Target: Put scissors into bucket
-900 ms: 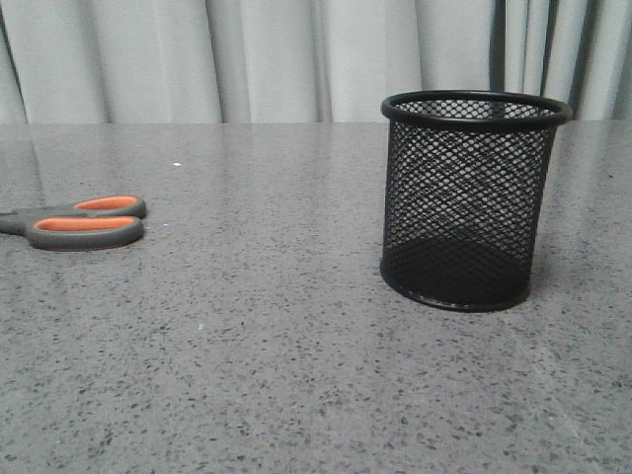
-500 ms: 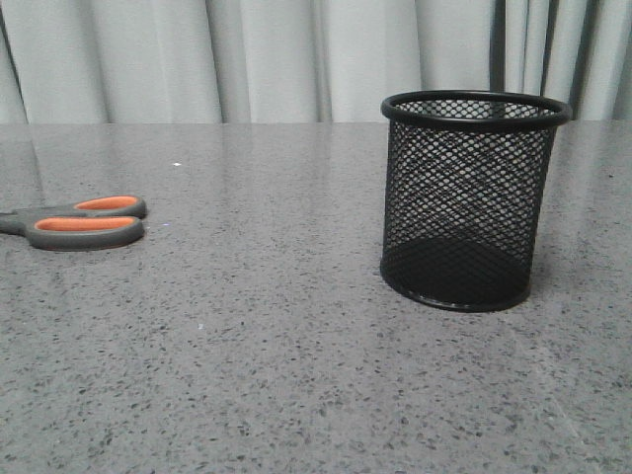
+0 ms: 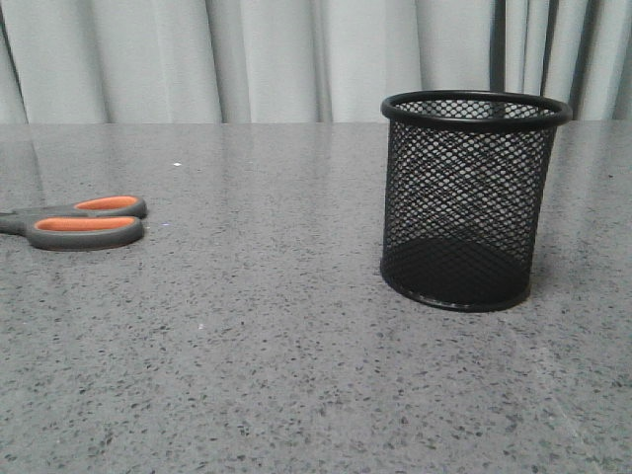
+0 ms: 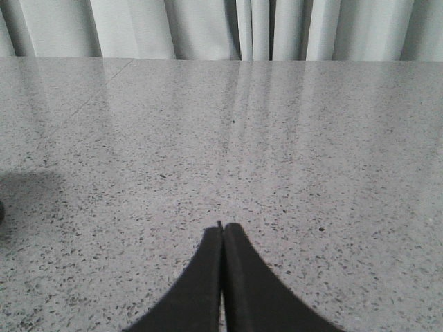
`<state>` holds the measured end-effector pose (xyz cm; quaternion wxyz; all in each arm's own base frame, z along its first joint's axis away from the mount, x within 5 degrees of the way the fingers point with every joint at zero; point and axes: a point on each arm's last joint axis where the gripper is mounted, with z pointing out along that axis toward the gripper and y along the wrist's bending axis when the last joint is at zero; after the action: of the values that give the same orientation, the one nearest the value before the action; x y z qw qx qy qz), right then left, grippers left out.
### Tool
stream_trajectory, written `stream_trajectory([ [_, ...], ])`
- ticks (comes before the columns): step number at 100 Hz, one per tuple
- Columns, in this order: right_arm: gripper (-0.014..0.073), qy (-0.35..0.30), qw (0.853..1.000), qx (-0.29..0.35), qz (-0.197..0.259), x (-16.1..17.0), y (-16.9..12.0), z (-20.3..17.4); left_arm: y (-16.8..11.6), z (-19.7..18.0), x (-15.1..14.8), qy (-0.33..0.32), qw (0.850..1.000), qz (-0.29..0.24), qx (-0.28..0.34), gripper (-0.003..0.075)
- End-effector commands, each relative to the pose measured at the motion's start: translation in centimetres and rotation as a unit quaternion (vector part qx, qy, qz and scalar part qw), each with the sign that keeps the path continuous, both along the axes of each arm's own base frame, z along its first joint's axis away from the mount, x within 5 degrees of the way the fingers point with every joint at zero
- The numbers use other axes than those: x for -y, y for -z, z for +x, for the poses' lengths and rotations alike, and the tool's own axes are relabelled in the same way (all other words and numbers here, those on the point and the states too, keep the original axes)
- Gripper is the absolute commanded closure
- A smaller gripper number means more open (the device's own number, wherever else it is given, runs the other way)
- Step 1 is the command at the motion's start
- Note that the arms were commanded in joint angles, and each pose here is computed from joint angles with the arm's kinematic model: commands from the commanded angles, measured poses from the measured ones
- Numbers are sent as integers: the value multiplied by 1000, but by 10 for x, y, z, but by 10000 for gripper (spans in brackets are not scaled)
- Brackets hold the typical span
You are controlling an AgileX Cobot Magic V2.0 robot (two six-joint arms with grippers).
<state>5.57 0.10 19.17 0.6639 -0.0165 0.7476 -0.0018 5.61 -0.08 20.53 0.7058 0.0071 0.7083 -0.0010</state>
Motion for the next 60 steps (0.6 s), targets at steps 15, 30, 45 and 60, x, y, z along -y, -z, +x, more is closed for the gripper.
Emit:
stream_trajectory([
  [15,661,2,999,51,-8,0,-4,-1,1,-1,0,1,999,-10,37,741],
  [30,661,2,999,53,-8,0,-5,-1,1,-1,0,1,999,-10,37,741],
  [45,661,2,998,55,-8,0,-5,-1,1,-1,0,1,999,-10,37,741],
  [60,661,2,998,56,-8,0,-5,-1,1,-1,0,1,999,-10,37,741],
])
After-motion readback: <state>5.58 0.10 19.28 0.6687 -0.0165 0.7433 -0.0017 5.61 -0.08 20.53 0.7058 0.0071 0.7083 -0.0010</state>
